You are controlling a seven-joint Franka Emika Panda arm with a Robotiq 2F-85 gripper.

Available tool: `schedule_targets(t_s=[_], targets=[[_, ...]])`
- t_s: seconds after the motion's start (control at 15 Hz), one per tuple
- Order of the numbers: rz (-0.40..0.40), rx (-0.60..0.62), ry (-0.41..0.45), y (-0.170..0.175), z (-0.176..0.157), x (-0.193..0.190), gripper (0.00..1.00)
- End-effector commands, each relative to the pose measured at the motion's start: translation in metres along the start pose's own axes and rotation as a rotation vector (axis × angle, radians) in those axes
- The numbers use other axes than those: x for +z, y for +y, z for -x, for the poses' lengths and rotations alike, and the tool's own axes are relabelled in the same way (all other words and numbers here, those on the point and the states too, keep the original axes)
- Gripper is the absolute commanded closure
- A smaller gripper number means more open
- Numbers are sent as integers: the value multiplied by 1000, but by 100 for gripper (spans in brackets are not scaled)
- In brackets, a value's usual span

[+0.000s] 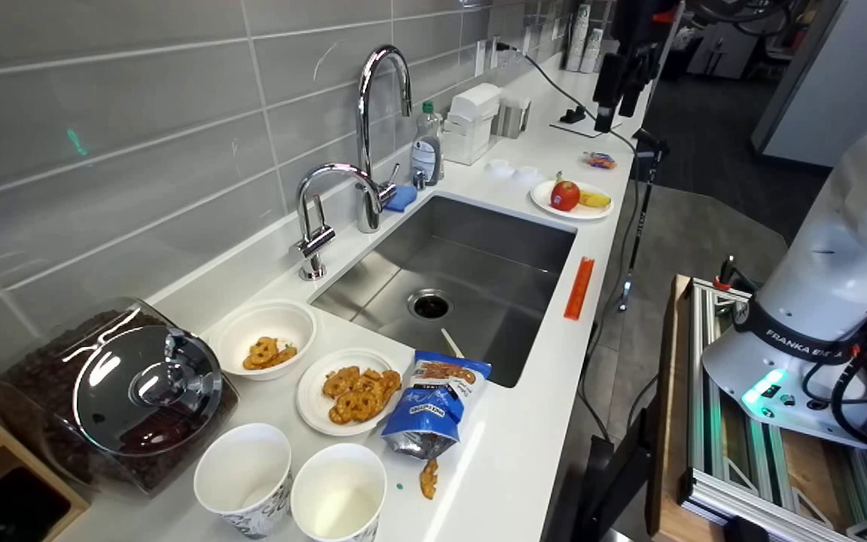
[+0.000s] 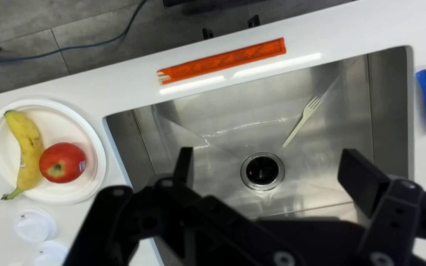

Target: Push the faucet to the center of the sink.

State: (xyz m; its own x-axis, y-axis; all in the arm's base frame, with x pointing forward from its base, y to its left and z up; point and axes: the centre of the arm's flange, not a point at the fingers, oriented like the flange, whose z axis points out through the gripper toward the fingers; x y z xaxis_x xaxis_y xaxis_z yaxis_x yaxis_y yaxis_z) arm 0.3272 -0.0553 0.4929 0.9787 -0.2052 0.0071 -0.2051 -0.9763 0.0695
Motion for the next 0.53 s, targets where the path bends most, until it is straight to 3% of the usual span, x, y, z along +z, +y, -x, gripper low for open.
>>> schedule_targets(t_s=[0.0, 0.47], targets=[[9, -88, 104, 13, -39, -16, 0], [20, -267, 340, 50, -145, -85, 0]])
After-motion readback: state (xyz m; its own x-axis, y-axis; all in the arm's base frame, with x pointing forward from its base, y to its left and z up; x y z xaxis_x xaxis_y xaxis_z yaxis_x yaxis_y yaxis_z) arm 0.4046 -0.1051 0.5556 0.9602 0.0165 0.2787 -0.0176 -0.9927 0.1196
